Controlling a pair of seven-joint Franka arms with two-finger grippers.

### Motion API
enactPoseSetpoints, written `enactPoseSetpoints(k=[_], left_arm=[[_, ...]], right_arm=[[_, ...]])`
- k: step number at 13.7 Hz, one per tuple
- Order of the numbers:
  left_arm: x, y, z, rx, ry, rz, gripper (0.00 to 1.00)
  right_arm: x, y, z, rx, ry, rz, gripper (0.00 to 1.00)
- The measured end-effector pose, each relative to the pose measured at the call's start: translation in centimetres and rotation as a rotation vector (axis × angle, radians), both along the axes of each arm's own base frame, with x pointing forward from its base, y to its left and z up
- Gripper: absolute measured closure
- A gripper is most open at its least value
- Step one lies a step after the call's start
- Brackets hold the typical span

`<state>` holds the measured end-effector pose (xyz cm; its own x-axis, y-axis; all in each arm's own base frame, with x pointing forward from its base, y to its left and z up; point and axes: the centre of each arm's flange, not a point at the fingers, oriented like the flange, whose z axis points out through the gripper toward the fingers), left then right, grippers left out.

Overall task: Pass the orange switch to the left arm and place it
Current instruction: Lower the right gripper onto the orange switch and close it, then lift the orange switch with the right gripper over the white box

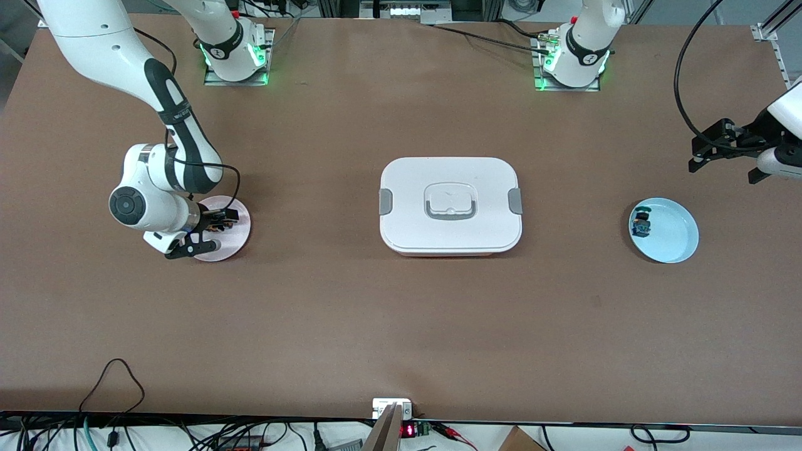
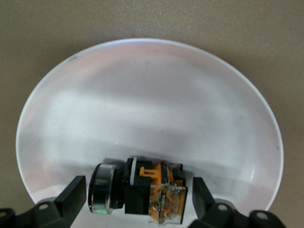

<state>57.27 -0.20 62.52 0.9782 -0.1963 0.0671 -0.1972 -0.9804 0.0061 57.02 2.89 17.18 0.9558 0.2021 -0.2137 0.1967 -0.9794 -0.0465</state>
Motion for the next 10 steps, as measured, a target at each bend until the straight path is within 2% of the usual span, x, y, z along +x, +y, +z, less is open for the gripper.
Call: enactPoseSetpoints(k=[2, 6, 10], left_arm=[[0.0, 0.0, 0.0, 0.000, 0.000, 0.000, 0.00], [0.0, 0.0, 0.0, 0.000, 0.000, 0.001, 0.00], [0.0, 0.1, 0.0, 0.000, 0.000, 0.001, 0.00]], right_arm=[[0.0, -0.2, 0.2, -0.002, 0.000, -0.013, 0.28], [0.7, -0.5, 2.5, 0.003, -0.012, -0.022, 0.27], [3.0, 0.0, 10.1, 0.019, -0.012, -0.015, 0.27]])
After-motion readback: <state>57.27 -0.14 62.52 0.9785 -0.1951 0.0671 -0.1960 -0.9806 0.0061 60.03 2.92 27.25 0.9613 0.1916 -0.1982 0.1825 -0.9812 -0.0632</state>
